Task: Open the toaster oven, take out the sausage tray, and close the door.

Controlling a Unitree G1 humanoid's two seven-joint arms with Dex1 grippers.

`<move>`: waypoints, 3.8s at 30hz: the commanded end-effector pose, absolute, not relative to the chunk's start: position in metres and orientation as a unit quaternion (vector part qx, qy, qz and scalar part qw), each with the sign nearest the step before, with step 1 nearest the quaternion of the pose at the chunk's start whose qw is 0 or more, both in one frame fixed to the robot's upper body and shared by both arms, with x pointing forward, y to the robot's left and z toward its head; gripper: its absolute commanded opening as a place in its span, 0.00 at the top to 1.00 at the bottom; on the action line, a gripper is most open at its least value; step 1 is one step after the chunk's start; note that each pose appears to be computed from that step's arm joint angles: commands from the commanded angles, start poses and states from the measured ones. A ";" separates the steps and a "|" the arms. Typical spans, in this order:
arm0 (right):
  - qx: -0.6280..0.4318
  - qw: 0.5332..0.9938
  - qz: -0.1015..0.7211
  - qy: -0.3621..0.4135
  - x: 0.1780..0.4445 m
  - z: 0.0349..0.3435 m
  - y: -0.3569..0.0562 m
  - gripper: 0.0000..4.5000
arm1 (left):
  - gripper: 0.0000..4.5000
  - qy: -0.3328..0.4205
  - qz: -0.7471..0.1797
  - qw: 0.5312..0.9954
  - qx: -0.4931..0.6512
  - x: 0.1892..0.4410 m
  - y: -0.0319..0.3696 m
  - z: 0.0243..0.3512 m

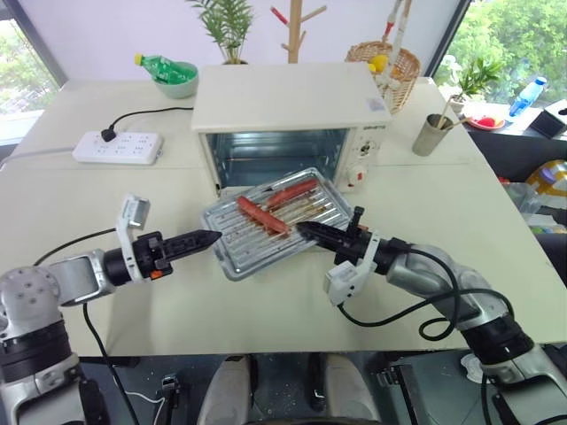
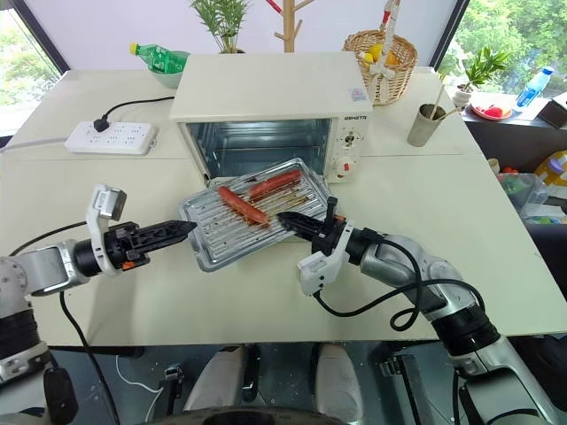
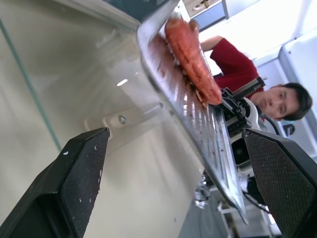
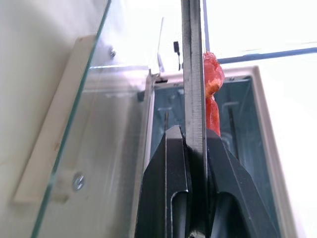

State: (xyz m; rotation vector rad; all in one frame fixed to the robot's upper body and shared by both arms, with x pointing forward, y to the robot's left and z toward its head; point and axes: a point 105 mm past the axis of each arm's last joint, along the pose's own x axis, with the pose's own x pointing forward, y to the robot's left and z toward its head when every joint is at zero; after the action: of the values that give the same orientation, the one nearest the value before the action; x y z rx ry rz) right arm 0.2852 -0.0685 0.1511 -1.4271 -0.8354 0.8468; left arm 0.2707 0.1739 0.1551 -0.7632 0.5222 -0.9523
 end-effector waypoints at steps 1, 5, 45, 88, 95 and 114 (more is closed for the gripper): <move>-0.603 0.596 0.360 -0.390 0.281 0.165 -0.063 1.00 | 0.00 0.216 -0.442 0.785 -0.377 0.281 0.175 0.171; -0.608 0.586 0.368 -0.388 0.279 0.161 -0.066 1.00 | 0.00 0.231 -0.443 0.770 -0.396 0.288 0.171 0.172; -0.621 0.573 0.363 -0.392 0.273 0.168 -0.074 1.00 | 0.93 0.332 -0.534 0.681 -0.376 0.264 0.127 0.157; -0.637 0.594 0.353 -0.342 0.278 0.163 -0.103 0.09 | 1.00 0.248 -0.388 0.706 -0.537 0.249 0.170 0.135; -0.624 0.643 0.326 -0.300 0.291 0.162 -0.124 0.09 | 1.00 0.196 -0.332 0.743 -0.548 0.225 0.200 0.134; -0.627 0.672 0.302 -0.253 0.319 0.153 -0.152 0.09 | 1.00 0.131 -0.209 0.759 -0.602 0.174 0.249 0.113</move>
State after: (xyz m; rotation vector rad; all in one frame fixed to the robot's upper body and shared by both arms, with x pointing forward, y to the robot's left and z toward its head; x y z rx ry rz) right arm 0.3168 -0.1489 0.1438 -1.4025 -0.5424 0.7065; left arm 0.1748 0.2394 0.0964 -1.3202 0.3738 -0.4279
